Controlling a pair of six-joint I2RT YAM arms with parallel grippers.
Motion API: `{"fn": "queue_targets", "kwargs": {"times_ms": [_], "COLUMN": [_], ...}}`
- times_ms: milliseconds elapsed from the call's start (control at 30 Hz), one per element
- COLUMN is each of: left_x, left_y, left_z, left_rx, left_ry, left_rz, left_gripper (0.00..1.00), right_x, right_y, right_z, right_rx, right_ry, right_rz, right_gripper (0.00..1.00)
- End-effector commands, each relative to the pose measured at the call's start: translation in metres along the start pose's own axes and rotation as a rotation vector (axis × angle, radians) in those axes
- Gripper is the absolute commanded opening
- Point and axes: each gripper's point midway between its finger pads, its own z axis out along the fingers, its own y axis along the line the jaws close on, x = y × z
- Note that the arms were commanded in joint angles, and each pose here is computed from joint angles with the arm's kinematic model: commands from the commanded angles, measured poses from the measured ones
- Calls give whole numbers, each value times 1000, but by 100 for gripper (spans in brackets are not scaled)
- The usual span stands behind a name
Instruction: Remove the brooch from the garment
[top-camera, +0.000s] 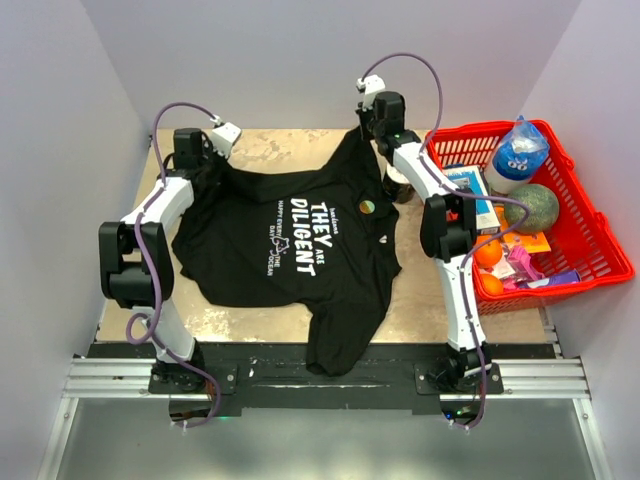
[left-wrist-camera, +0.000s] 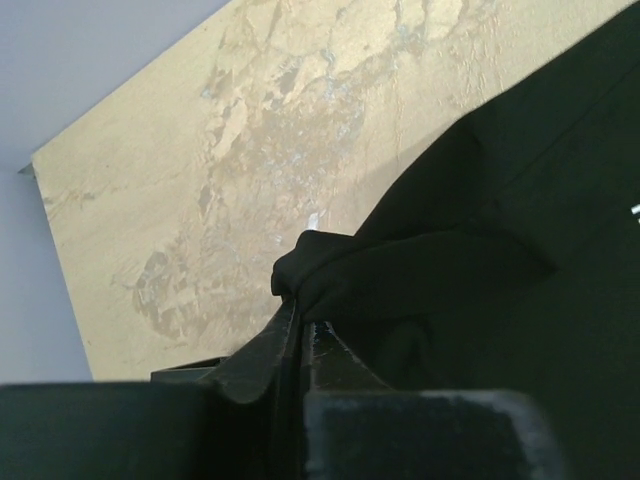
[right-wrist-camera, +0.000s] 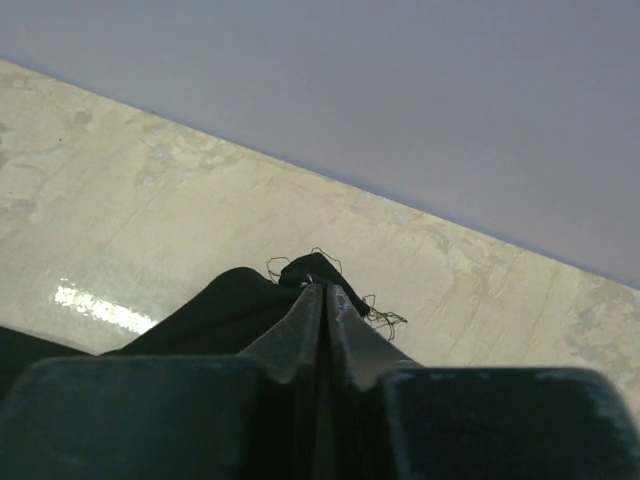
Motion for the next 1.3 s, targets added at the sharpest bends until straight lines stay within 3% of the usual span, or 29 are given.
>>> {"fn": "queue_targets", "kwargs": {"times_ms": [0, 33, 67, 100, 167, 233, 267, 367, 467, 500, 600, 633, 667, 733, 933, 1267], "left_x": [-30, -38, -53, -69, -95, -110, -114, -83, -14, 28, 78, 87, 98, 113, 159, 224], "left_y": [4, 6, 10, 10, 11, -4, -10, -52, -84, -95, -110, -113, -118, -124, -140, -161], "left_z": [-12, -17, -26, -33, -54, -67, -82, -104, -119, -117, -122, -121, -117, -113, -104, -143], "left_rx": [-1, -7, -22, -28, -44, -17, 0, 153, 256, 286, 344, 354, 374, 404, 448, 515], "left_ry": [-71, -86, -122, -155, -220, -256, -261, -199, -91, -19, 56, 76, 105, 147, 269, 413], "left_rz": [-40, -42, -43, -43, -24, 13, 29, 137, 311, 385, 478, 478, 474, 454, 413, 418], "left_gripper": [31, 41, 51, 55, 64, 65, 65, 64, 56, 53, 38, 23, 15, 0, 0, 0], "right_x": [-40, -47, -53, -70, -82, -103, -88, -54, 5, 22, 64, 81, 92, 122, 188, 251], "right_y": [-6, -5, -3, -3, 0, -3, 11, 27, 44, 49, 73, 79, 87, 89, 88, 82], "right_z": [-12, -15, -19, -28, -38, -58, -64, -107, -165, -180, -238, -253, -275, -286, -290, -305], "right_rx": [39, 27, 17, 10, -4, -4, -70, -171, -271, -311, -514, -592, -657, -678, -728, -689], "right_ry": [-86, -96, -104, -130, -146, -166, -113, -19, 68, 101, 178, 194, 233, 287, 483, 639], "right_rz": [19, 22, 30, 33, 38, 43, 37, -10, -91, -124, -259, -363, -392, -462, -555, -708], "right_gripper": [21, 33, 51, 58, 65, 69, 69, 65, 56, 52, 32, 26, 18, 14, 7, 2]}}
